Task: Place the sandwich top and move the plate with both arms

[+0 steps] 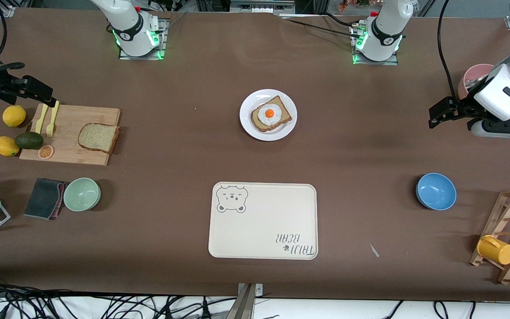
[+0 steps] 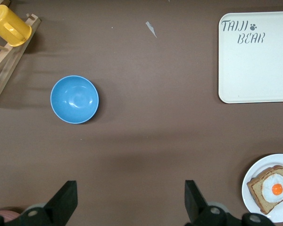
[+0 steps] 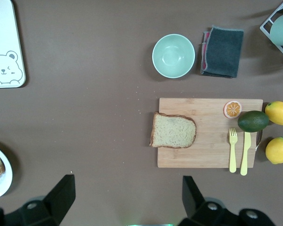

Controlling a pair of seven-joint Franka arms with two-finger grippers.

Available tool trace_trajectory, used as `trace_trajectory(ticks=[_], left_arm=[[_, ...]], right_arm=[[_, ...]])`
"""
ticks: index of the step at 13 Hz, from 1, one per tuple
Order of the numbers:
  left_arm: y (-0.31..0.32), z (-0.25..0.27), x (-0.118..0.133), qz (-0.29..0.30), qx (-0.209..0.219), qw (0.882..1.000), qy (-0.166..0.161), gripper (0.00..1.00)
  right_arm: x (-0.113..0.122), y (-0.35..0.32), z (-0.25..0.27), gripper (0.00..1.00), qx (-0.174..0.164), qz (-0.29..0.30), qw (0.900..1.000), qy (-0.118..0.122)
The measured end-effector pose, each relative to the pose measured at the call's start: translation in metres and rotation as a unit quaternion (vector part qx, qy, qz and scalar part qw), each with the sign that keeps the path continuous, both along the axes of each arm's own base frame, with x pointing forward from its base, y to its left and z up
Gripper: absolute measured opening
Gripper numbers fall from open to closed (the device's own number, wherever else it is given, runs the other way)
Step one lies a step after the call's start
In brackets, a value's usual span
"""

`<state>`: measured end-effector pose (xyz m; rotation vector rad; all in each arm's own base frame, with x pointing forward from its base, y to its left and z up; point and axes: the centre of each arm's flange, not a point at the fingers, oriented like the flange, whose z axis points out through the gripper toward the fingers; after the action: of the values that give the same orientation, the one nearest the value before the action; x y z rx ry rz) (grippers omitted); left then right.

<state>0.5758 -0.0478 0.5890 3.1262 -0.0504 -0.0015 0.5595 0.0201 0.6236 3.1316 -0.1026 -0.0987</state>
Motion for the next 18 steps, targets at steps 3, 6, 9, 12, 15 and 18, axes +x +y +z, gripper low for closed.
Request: trace_trajectory(ticks=[3,6,9,12,15,18], left_arm=[[0.0,0.0,0.0,0.0,0.0,1.0,0.0,1.0],[0.0,0.0,0.0,0.0,0.0,1.0,0.0,1.0],[0.0,0.0,0.0,0.0,0.0,1.0,0.0,1.0],[0.0,0.0,0.0,0.0,0.0,1.0,0.0,1.0],[0.0,0.0,0.0,0.0,0.0,1.0,0.0,1.0],[0.0,0.0,0.0,0.0,0.0,1.0,0.0,1.0]], right_arm=[[0.002,-0.002,-0.003,1.0,0.002,0.022,1.0,0.002],[0.005,-0.002,-0.005,1.0,0.002,0.027,1.0,-0.002],[0.009,-0.002,-0.008,1.0,0.002,0.029,1.0,-0.007],[0.01,-0.002,-0.01,1.0,0.002,0.029,1.0,-0.006],[0.01,-0.002,-0.01,1.0,0.002,0.029,1.0,-0.006],[0.01,-0.002,-0.01,1.0,0.002,0.029,1.0,-0.006]])
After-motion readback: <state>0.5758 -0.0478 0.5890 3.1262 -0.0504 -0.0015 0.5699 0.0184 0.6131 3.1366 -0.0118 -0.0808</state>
